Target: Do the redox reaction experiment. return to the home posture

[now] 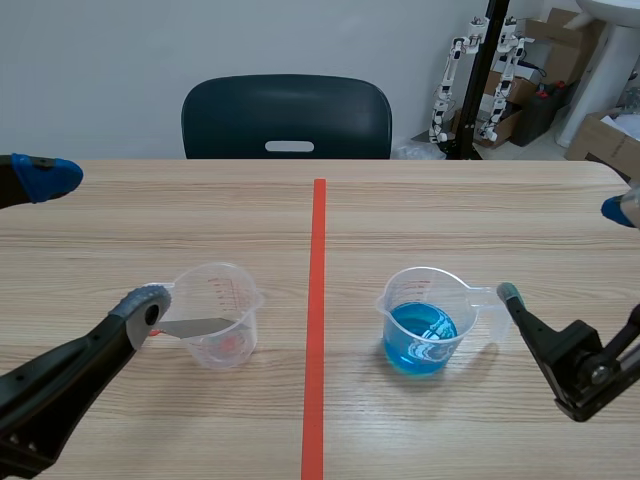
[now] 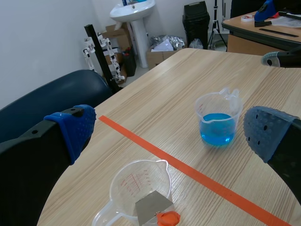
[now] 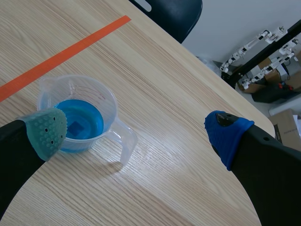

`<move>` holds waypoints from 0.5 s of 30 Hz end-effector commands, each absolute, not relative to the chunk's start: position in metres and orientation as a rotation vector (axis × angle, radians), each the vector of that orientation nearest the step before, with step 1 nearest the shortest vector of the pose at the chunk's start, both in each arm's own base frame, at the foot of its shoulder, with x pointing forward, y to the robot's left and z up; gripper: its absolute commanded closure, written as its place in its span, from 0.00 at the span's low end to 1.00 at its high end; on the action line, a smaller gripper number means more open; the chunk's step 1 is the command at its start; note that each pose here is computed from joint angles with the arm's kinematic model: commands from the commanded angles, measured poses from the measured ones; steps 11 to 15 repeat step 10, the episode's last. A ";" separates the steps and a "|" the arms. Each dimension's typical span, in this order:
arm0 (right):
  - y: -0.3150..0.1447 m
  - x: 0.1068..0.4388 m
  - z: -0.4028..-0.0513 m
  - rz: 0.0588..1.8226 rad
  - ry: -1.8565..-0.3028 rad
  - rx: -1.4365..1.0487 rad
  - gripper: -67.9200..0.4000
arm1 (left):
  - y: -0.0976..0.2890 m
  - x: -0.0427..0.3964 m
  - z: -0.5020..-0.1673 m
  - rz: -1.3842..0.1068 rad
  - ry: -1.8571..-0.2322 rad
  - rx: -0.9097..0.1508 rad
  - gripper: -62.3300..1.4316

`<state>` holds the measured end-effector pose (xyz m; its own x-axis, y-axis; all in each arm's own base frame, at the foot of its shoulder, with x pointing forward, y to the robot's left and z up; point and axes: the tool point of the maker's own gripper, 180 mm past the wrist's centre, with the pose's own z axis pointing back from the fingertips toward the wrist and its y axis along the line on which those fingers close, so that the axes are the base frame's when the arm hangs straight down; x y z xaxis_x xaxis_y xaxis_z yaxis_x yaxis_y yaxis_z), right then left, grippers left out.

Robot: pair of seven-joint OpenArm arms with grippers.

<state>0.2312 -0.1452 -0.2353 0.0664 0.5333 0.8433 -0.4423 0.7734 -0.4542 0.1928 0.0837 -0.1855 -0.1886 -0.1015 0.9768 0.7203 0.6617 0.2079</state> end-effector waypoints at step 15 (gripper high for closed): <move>-0.144 0.234 -0.229 0.742 -1.338 -0.085 0.10 | 0.081 0.192 -0.177 -0.791 -1.633 -0.532 0.00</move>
